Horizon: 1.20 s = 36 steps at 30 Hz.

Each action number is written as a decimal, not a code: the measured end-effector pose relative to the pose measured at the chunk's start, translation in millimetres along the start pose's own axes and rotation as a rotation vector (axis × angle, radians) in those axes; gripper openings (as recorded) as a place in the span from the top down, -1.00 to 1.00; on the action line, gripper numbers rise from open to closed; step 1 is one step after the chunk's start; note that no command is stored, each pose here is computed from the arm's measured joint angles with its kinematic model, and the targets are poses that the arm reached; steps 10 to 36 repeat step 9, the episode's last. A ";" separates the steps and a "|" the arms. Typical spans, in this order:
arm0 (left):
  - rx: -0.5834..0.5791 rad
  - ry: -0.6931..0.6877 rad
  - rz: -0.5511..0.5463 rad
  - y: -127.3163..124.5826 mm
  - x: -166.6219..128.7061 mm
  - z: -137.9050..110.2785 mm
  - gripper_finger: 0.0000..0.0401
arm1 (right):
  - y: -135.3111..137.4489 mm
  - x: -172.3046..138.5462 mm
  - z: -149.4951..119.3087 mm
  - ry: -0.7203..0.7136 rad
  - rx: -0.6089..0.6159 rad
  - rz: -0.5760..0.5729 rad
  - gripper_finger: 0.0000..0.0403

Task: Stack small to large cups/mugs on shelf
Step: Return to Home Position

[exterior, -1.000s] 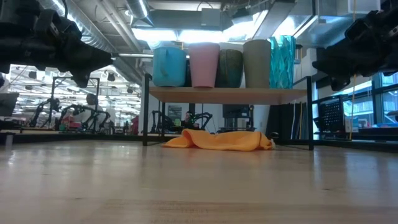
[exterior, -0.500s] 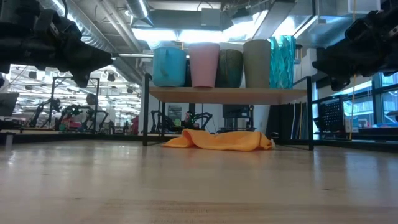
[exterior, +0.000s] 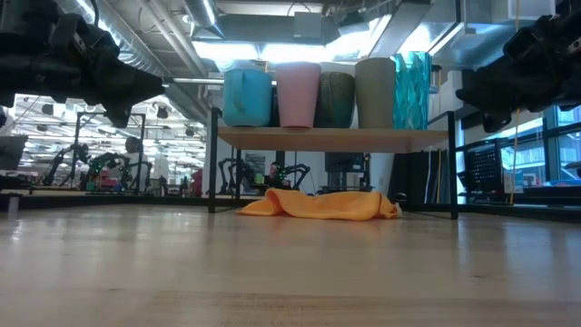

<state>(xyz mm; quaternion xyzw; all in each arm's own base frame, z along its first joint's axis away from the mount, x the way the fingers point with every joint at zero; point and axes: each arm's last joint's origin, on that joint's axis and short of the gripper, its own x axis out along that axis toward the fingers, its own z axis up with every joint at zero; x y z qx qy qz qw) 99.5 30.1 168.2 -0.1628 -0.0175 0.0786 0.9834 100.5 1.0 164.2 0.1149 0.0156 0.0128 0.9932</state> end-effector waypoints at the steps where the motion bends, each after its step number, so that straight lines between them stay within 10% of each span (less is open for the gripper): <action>1: 0.000 0.000 0.000 0.0 0.0 0.0 0.65 | 0.0 0.0 0.0 0.000 0.000 0.000 0.16; 36: 0.000 0.000 0.000 0.0 0.0 0.0 0.65 | 0.0 0.0 0.0 0.000 0.003 0.000 0.16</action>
